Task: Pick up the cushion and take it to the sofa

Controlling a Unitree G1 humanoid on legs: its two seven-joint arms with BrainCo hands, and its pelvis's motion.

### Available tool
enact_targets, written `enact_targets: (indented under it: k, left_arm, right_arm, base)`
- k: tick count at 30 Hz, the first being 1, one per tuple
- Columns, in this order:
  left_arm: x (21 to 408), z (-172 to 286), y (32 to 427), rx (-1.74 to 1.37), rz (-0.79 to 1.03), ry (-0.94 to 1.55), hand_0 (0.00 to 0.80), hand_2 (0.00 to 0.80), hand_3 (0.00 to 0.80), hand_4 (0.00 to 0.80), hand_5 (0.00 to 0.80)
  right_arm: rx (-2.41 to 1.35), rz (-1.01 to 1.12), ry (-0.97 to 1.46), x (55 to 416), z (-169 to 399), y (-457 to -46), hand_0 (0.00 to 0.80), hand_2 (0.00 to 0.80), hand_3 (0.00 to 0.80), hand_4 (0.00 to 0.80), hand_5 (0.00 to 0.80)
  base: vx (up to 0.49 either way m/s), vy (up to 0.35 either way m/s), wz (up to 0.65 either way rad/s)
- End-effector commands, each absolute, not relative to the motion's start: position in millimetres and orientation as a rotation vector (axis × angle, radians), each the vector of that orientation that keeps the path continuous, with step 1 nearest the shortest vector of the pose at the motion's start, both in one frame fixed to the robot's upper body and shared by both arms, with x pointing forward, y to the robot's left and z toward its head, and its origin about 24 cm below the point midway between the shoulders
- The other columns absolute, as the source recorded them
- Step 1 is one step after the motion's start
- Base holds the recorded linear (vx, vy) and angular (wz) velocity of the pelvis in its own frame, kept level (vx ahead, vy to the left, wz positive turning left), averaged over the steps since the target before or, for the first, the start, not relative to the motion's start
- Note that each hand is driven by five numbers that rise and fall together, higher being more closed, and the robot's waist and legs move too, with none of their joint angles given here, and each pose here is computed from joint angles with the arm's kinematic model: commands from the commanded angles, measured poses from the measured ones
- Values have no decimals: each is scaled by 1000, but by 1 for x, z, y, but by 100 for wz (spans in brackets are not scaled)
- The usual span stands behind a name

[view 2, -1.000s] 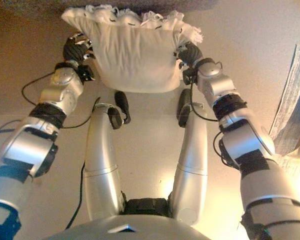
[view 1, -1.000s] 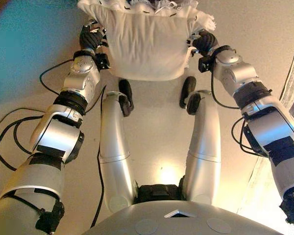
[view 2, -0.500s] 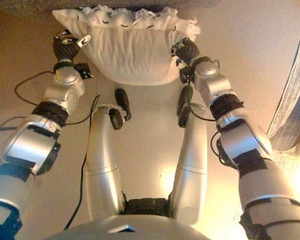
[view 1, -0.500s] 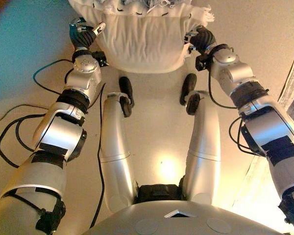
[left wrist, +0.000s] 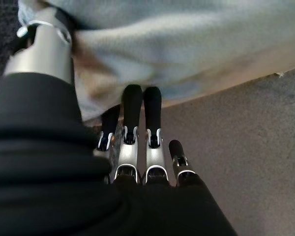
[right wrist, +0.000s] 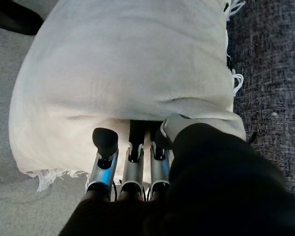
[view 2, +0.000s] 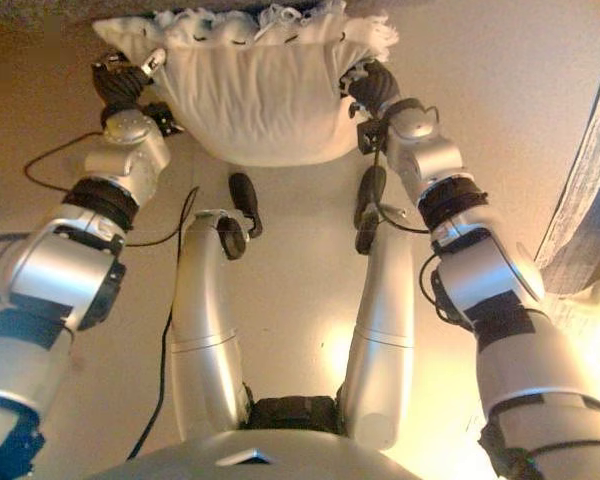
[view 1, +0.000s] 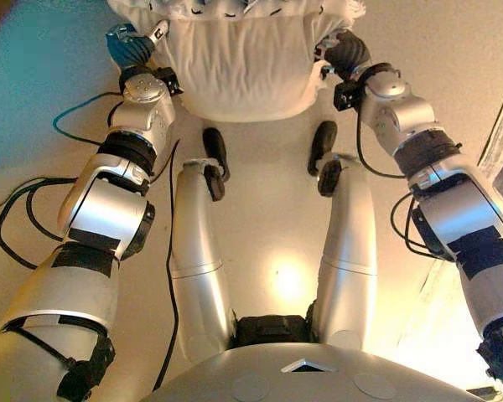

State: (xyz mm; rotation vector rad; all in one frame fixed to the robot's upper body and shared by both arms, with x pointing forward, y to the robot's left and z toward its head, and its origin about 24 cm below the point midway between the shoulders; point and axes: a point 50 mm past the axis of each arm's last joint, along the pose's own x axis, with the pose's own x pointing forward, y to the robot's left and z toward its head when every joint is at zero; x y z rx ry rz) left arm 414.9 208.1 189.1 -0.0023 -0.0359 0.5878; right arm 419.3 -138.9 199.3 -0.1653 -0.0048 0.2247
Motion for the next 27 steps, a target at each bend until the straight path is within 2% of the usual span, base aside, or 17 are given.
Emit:
enact_targets:
  k: [1,5,19,20,21,22,27]
  left_arm:
    - [417,224,214,-200,697,-90,0,0,0,0,0]
    - [419,222,213,-242,666,-72,0,0,0,0,0]
    - [427,262,142,-72,48,-279,0,0,0,0,0]
    - [427,263,137,-51,22,-279,511,511,511,511,511]
    - [427,263,135,-38,6,-280,775,775,775,775,775]
    - [426,264,132,-22,-14,-284,800,800,800,800,800]
    - [426,267,134,-2,-13,-306,800,800,800,800,800]
  right_arm:
    - [-117,379,-243,415,265,-92,800,800,800,800,800]
    - [-116,388,-252,415,266,-90,800,800,800,800,800]
    - [-139,439,-283,410,278,-83,800,800,800,800,800]
    - [-144,441,-284,409,279,-82,800,800,800,800,800]
    - [-148,443,-284,409,279,-82,800,800,800,800,800]
    - [-154,445,-285,409,278,-82,800,800,800,800,800]
    - [-168,450,-298,410,281,-84,800,800,800,800,800]
  base:
    - [19,32,-3]
    - [0,0,0]
    - [4,17,-3]
    - [-6,40,-2]
    - [-7,48,-2]
    - [-9,44,-5]
    - [-18,22,-7]
